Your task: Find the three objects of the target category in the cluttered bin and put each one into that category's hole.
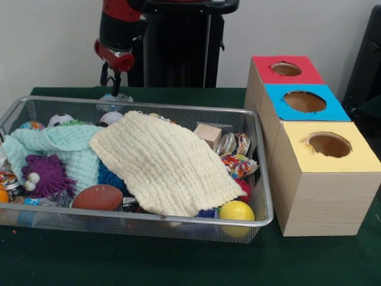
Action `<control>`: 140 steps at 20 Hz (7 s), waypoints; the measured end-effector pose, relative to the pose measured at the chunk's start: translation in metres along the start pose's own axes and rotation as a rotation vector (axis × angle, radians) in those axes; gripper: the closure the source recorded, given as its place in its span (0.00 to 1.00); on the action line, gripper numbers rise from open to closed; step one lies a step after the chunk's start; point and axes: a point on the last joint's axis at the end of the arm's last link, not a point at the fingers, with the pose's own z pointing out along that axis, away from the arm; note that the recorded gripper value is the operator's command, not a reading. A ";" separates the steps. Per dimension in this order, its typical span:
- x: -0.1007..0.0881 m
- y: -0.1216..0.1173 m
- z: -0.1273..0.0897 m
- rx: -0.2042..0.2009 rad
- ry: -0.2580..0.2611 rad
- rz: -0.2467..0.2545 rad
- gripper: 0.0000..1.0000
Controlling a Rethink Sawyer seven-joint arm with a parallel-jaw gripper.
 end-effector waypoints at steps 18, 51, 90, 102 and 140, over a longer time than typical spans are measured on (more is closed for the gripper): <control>0.003 0.001 0.005 -0.023 -0.014 0.001 0.00; -0.024 0.045 -0.022 -0.116 -0.040 0.028 0.00; 0.016 0.060 -0.007 0.029 0.130 0.034 0.00; 0.013 0.058 -0.012 0.048 0.142 0.038 0.00; -0.019 0.034 -0.005 -0.037 -0.105 0.033 0.00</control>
